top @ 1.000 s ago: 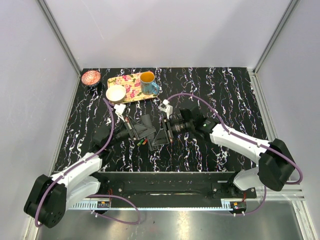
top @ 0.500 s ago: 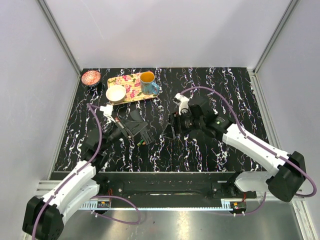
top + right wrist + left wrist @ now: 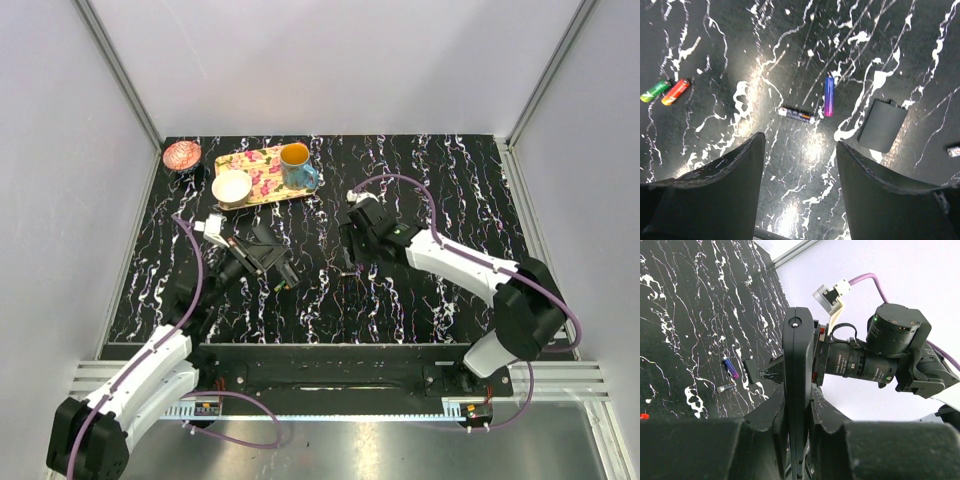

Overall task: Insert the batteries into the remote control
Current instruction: Pick up the battery from the center of the board.

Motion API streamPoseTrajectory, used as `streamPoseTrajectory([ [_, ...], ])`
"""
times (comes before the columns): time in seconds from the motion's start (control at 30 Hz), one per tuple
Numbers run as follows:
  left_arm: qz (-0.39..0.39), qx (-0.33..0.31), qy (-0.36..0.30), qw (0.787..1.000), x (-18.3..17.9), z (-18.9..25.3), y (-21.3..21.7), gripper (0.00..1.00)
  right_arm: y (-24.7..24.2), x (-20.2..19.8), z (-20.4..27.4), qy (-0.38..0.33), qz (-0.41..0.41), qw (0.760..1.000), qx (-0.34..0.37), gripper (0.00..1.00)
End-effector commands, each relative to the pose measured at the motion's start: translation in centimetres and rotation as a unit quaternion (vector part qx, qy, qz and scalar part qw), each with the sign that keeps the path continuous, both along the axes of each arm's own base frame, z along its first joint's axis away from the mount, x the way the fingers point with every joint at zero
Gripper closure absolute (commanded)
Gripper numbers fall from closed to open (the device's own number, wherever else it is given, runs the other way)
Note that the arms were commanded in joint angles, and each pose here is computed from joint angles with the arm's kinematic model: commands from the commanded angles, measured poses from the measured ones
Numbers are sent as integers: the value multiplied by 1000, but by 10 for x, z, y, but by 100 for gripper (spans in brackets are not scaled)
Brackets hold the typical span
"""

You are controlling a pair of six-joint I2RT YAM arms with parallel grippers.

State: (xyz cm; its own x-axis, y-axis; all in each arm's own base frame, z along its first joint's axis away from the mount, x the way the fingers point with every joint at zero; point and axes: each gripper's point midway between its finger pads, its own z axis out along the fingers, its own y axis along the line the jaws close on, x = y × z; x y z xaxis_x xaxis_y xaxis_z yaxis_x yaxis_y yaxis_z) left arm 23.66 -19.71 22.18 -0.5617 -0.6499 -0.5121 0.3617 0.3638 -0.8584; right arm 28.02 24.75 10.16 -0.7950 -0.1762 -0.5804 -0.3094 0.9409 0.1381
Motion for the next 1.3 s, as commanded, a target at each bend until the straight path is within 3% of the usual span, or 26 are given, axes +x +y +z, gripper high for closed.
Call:
streamPoseTrajectory([
  [0.0, 16, -29, -28, 999, 3, 37, 4, 100, 20, 24, 33, -43, 2, 998, 36, 32],
  [0.1, 9, -76, -17, 997, -3, 29, 4, 100, 26, 28, 31, -51, -14, 997, 64, 32],
  [0.17, -6, -106, -50, 993, -8, 43, 3, 100, 26, 27, 25, -53, -16, 996, 66, 34],
  [0.23, -31, -96, -60, 993, -12, 45, -2, 100, 21, 34, 19, -57, -26, 997, 41, 35],
  [0.33, -55, -54, -57, 995, -12, 40, -10, 100, 6, 44, 7, -43, -47, 998, -3, 46],
  [0.5, -73, -31, -66, 995, -17, 44, -13, 100, -16, 60, -16, 6, -70, 998, -3, 62],
  [0.63, -71, -16, -61, 995, -19, 38, -12, 100, -17, 64, -34, 22, -59, 998, -28, 61],
  [0.97, -84, -14, -56, 995, -22, 29, -15, 100, 1, 65, -42, 50, -30, 998, -12, 60],
  [1.27, -85, -14, -44, 995, -18, 22, -16, 100, -11, 45, -61, 94, -25, 995, -39, 63],
])
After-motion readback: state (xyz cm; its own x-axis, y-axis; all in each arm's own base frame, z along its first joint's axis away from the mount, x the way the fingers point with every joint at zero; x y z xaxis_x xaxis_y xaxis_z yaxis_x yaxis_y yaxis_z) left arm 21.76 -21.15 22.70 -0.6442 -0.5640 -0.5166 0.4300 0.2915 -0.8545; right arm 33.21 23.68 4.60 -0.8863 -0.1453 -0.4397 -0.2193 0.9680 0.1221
